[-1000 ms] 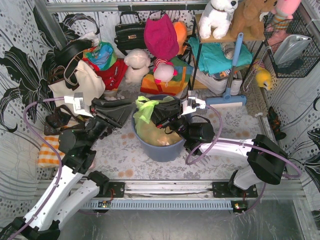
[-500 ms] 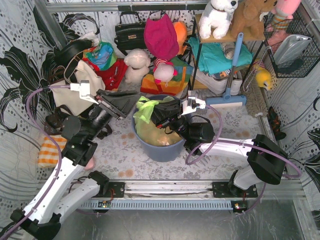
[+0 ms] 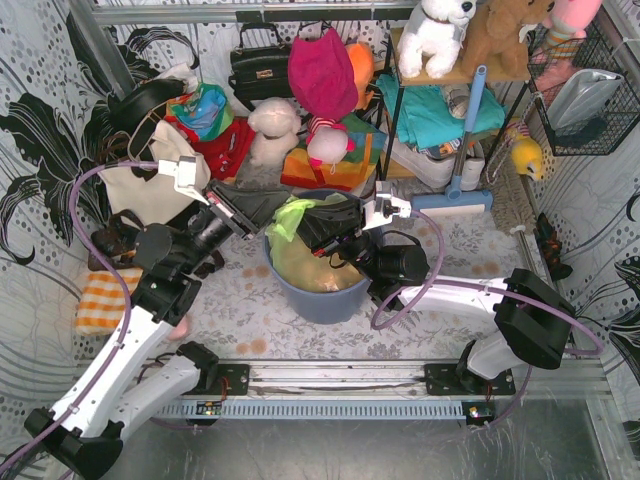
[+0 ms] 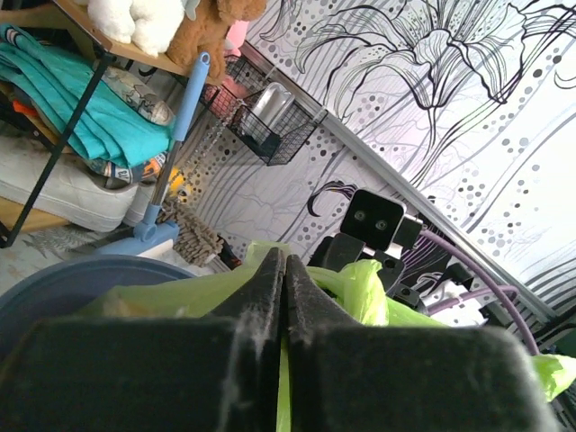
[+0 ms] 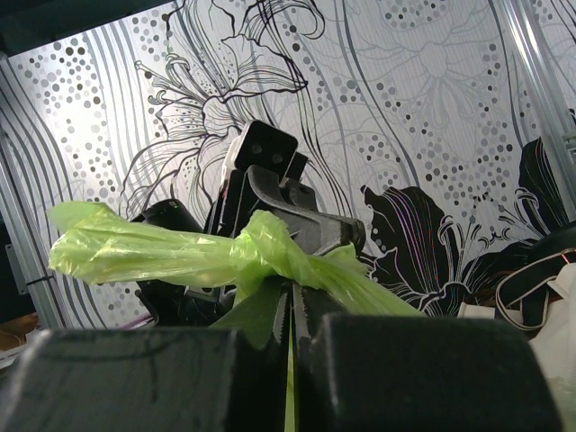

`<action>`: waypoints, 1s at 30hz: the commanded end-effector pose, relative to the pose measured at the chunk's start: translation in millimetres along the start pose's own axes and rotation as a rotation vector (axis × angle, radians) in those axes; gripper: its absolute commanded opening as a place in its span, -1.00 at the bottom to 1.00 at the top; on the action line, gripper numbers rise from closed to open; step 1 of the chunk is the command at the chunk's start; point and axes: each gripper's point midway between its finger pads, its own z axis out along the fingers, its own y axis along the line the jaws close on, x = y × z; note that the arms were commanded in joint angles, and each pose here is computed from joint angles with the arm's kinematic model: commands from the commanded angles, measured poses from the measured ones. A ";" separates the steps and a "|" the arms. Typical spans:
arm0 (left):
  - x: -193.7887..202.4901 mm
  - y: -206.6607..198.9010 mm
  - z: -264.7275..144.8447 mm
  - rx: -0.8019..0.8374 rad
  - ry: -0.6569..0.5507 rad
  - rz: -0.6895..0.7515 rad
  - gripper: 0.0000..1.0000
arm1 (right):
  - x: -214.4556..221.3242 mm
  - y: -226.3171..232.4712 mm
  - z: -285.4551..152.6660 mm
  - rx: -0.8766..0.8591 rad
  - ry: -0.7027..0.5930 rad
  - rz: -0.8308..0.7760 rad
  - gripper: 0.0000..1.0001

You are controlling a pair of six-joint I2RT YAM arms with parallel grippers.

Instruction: Tie the trash bag

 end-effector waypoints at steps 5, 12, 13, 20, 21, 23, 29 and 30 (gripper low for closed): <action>-26.6 -38.3 7.2 0.122 -0.037 0.129 -1.00 | -34.0 22.8 -2.5 -0.042 -0.074 0.012 -1.00; -33.8 -53.0 13.4 0.178 -0.030 0.180 -1.00 | -43.6 26.7 -25.2 0.034 0.012 0.021 -0.86; -34.8 -54.3 14.2 0.184 -0.030 0.187 -1.00 | -45.5 26.5 -29.5 0.047 0.024 0.009 -0.84; -39.8 -61.7 23.0 0.208 -0.011 0.229 -1.00 | -64.1 34.4 -48.9 0.058 0.109 -0.208 -0.59; -40.7 -64.2 23.5 0.216 -0.008 0.234 -1.00 | -65.6 39.5 -47.6 0.036 0.129 -0.236 -0.50; -42.2 -67.2 25.7 0.226 -0.003 0.236 -1.00 | -67.6 44.1 -43.5 -0.002 0.173 -0.342 -0.31; -36.2 -66.5 27.7 0.236 0.031 0.222 -1.00 | -64.2 73.0 -25.8 -0.256 0.245 -0.639 0.17; -34.8 -66.0 27.2 0.236 0.035 0.215 -1.00 | -61.2 74.4 -22.6 -0.290 0.261 -0.683 0.24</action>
